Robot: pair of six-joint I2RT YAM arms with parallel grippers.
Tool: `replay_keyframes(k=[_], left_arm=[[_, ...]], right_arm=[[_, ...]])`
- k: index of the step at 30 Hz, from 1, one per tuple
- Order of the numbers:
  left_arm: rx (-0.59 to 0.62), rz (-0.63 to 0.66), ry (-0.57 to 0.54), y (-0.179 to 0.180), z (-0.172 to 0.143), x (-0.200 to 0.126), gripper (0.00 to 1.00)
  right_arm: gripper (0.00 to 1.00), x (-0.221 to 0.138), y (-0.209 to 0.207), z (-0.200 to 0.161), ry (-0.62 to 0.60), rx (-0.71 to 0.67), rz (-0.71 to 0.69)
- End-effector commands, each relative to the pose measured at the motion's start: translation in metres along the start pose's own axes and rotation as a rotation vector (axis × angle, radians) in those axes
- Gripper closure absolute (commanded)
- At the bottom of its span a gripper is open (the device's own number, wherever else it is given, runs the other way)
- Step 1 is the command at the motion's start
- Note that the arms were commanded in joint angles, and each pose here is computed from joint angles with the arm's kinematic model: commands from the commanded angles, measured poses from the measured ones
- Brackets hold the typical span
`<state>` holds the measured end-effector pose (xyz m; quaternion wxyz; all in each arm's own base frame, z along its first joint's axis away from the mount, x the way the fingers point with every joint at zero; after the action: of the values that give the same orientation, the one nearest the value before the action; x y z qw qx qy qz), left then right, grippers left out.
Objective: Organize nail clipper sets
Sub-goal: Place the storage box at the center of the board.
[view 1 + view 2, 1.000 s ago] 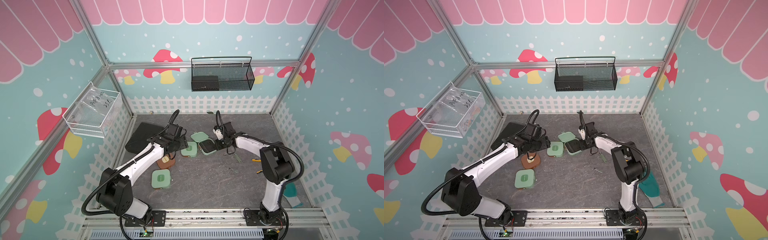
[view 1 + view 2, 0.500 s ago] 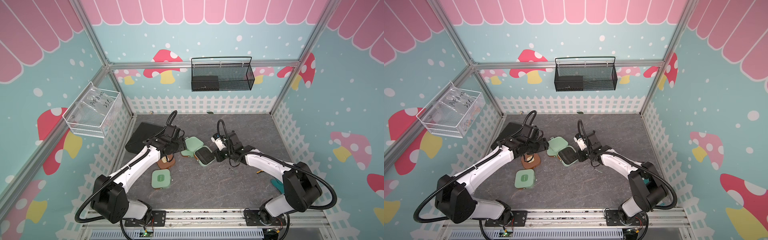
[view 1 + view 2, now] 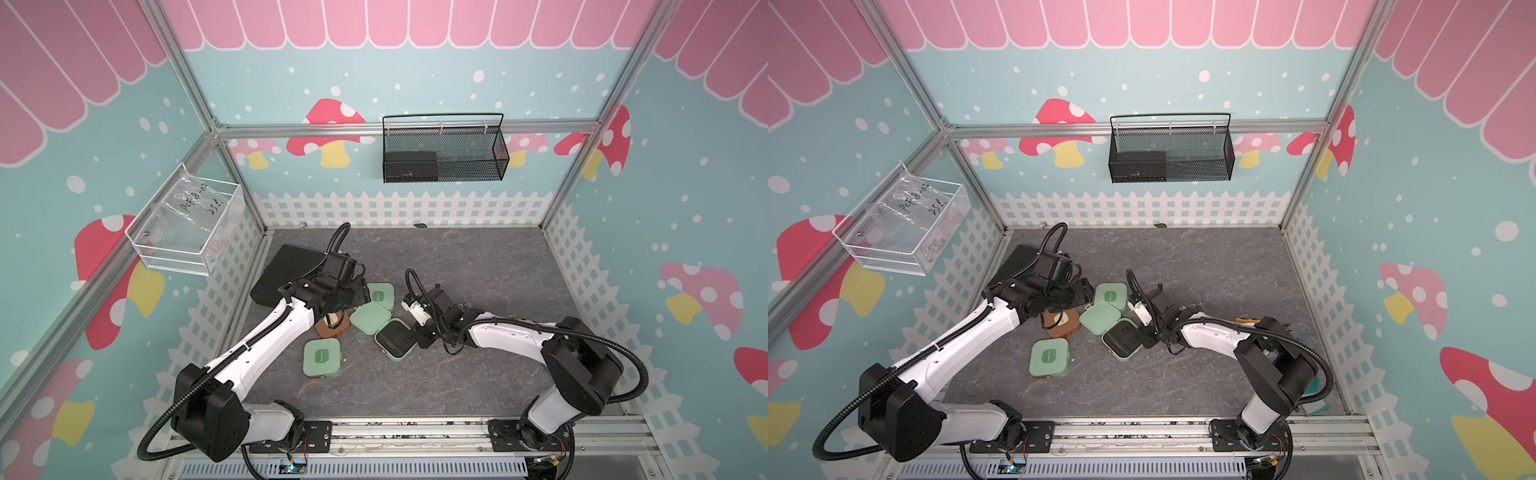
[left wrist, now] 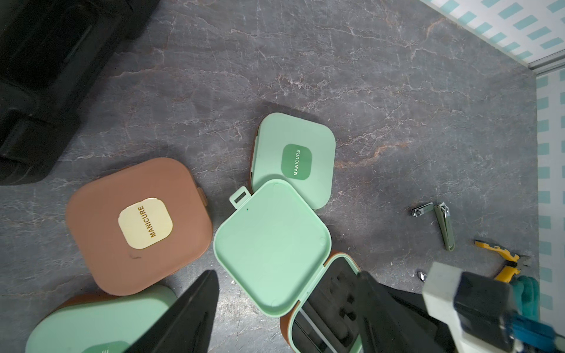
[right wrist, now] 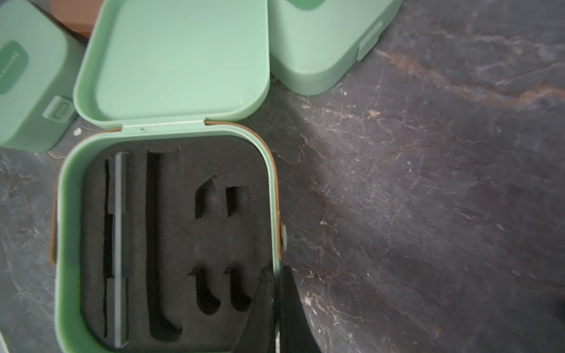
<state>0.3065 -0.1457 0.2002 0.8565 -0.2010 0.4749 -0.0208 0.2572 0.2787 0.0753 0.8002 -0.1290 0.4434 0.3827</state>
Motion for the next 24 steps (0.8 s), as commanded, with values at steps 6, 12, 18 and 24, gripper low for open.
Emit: replay_keyframes(k=[6,12,18,24], left_arm=[[-0.008,0.018,0.018,0.006,-0.008,0.001,0.27],[-0.005,0.018,0.025,0.005,-0.011,0.004,0.27],[0.004,0.021,0.031,0.005,-0.016,0.004,0.27],[0.01,0.018,0.036,0.005,-0.023,0.003,0.25]], right_arm=[[1.0,0.02,0.003,-0.019,0.087,-0.006,-0.054],[0.93,0.028,0.005,-0.027,0.161,-0.021,-0.095],[0.74,0.025,0.009,-0.019,0.159,-0.012,-0.094],[0.64,0.0,0.005,0.009,0.096,0.002,-0.148]])
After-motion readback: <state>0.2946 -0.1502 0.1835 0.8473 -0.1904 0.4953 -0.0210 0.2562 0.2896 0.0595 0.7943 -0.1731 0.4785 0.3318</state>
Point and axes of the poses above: each gripper's point midway between its finger pads, its own x axis out along the fingers, its own y axis along the line the jaws close on, z = x × y, the point moved 3 cm from there along -x, back along the fingers, and after that the axes turned 2 degrees about -x, right-handed, at the moved point
